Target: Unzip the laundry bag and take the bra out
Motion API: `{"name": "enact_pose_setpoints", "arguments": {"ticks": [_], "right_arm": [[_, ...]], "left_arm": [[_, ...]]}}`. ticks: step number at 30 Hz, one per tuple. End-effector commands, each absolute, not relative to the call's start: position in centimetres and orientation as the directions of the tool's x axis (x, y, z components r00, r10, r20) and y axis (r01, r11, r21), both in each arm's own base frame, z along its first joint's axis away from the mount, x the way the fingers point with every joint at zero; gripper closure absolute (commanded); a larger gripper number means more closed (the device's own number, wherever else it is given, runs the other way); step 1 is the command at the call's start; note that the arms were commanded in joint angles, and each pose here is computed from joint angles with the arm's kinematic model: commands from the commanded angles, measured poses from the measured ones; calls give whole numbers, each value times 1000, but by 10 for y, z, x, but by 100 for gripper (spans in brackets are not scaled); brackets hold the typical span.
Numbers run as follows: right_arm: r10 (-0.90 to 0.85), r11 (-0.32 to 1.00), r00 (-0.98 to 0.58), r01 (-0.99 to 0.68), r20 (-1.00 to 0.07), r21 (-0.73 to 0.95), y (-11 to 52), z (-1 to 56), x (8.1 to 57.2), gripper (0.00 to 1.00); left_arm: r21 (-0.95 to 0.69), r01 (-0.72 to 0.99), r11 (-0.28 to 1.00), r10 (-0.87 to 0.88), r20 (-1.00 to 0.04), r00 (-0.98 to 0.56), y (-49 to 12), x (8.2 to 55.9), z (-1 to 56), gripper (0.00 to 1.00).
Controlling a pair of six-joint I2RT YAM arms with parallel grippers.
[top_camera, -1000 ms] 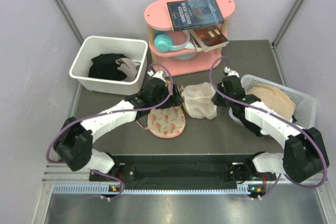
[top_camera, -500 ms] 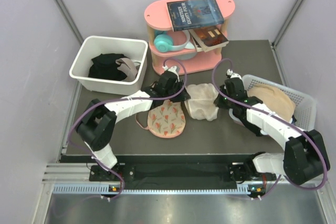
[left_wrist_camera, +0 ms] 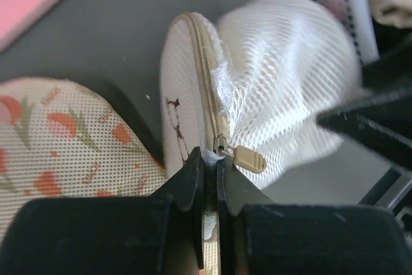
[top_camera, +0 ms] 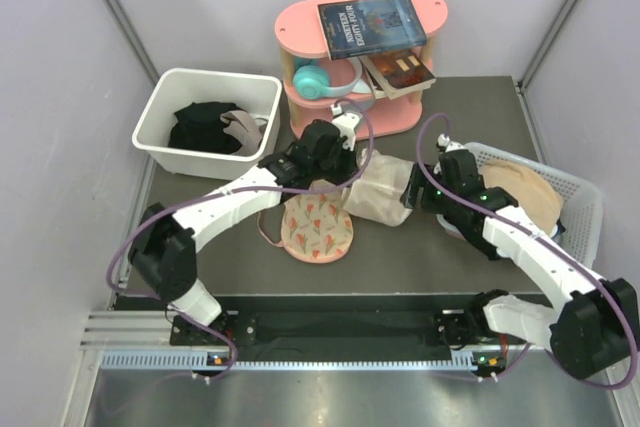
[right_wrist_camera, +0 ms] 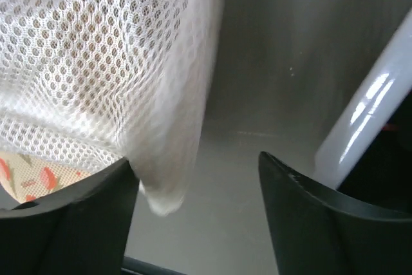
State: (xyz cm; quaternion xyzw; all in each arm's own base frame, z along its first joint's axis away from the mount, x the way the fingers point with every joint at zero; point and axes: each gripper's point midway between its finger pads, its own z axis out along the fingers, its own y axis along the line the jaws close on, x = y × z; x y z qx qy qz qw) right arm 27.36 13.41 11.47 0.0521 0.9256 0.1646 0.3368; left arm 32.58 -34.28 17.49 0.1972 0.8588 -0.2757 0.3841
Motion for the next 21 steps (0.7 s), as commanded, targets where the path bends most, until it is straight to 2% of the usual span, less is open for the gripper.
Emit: {"name": "enact_pose_setpoints", "arguments": {"ticks": [1, 6, 7, 12, 15, 16, 18, 21], "right_arm": [[188, 947, -678, -67, -710, 315, 126, 170, 283, 23], [124, 951, -589, -160, -798, 266, 123, 208, 287, 20], [108, 950, -579, -180, -808, 256, 123, 211, 286, 21], [103, 927, -560, -245, -822, 283, 128, 214, 269, 24], [98, 899, -601, -287, -793, 329, 136, 202, 251, 34], [103, 892, -609, -293, -787, 344, 138, 199, 247, 36], [142, 878, -618, -282, -773, 387, 138, 193, 235, 38], [182, 851, -588, -308, -788, 426, 138, 202, 218, 38]], "left_arm": [[-59, 780, 623, 332, -883, -332, -347, 294, 236, 100], [59, 850, 524, 507, -824, -255, -357, 248, 220, 100], [97, 829, 551, 529, -809, -257, -353, 252, 217, 100], [-5, 826, 564, 522, -772, -362, -363, 230, 190, 100], [-110, 791, 601, 456, -766, -453, -370, 219, 185, 93], [-135, 785, 604, 431, -774, -464, -374, 217, 185, 85], [-215, 780, 587, 380, -778, -500, -384, 207, 188, 75], [-268, 756, 597, 333, -775, -538, -389, 202, 181, 72]]}}
